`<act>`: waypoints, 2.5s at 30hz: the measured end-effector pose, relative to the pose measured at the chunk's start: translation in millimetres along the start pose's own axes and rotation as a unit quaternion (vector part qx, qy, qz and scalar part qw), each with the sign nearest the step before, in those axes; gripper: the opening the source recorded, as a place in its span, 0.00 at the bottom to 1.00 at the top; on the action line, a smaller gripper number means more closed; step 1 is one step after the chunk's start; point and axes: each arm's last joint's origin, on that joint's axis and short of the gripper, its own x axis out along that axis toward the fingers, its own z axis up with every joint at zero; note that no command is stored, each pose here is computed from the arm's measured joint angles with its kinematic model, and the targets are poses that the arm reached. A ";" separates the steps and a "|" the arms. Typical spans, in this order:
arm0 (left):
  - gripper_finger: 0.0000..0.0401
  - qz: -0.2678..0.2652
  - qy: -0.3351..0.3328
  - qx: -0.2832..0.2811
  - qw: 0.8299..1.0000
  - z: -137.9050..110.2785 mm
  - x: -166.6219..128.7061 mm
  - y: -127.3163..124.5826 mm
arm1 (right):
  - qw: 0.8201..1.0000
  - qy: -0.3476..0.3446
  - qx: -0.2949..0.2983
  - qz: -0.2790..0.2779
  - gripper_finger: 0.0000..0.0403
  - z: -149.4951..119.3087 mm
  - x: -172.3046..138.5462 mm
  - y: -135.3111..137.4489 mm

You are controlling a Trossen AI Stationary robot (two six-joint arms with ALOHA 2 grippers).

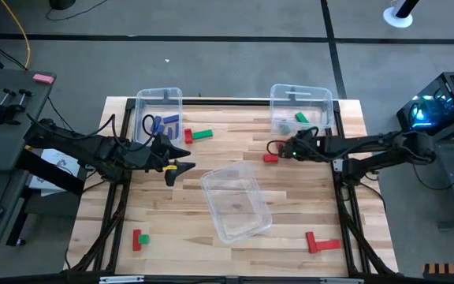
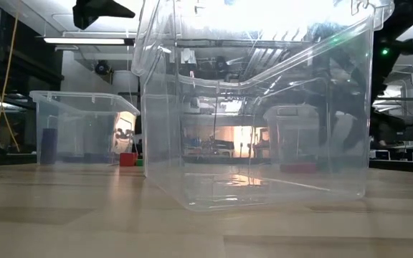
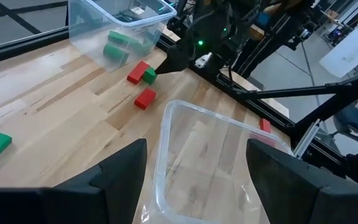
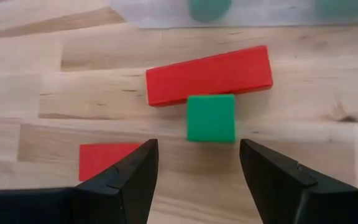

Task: Sort blocks
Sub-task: Put the green block into the top right transparent bin

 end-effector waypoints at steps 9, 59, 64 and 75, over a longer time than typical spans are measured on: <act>0.65 0.005 -0.004 -0.001 1.000 0.3 -0.1 0.2 | 0.999 0.014 -0.030 -0.019 0.55 6.6 14.2 -0.3; 0.65 0.024 -0.023 0.003 0.999 1.6 4.7 -0.1 | 0.976 -0.160 -0.128 -0.073 0.32 137.7 -71.2 26.5; 0.65 0.016 -0.036 0.012 0.999 9.9 12.6 1.3 | 0.987 -0.123 -0.096 -0.042 0.58 150.1 -69.8 17.2; 0.59 0.182 0.121 0.028 0.976 120.8 36.6 65.6 | 0.979 -0.144 -0.090 0.116 0.85 148.3 -122.6 41.5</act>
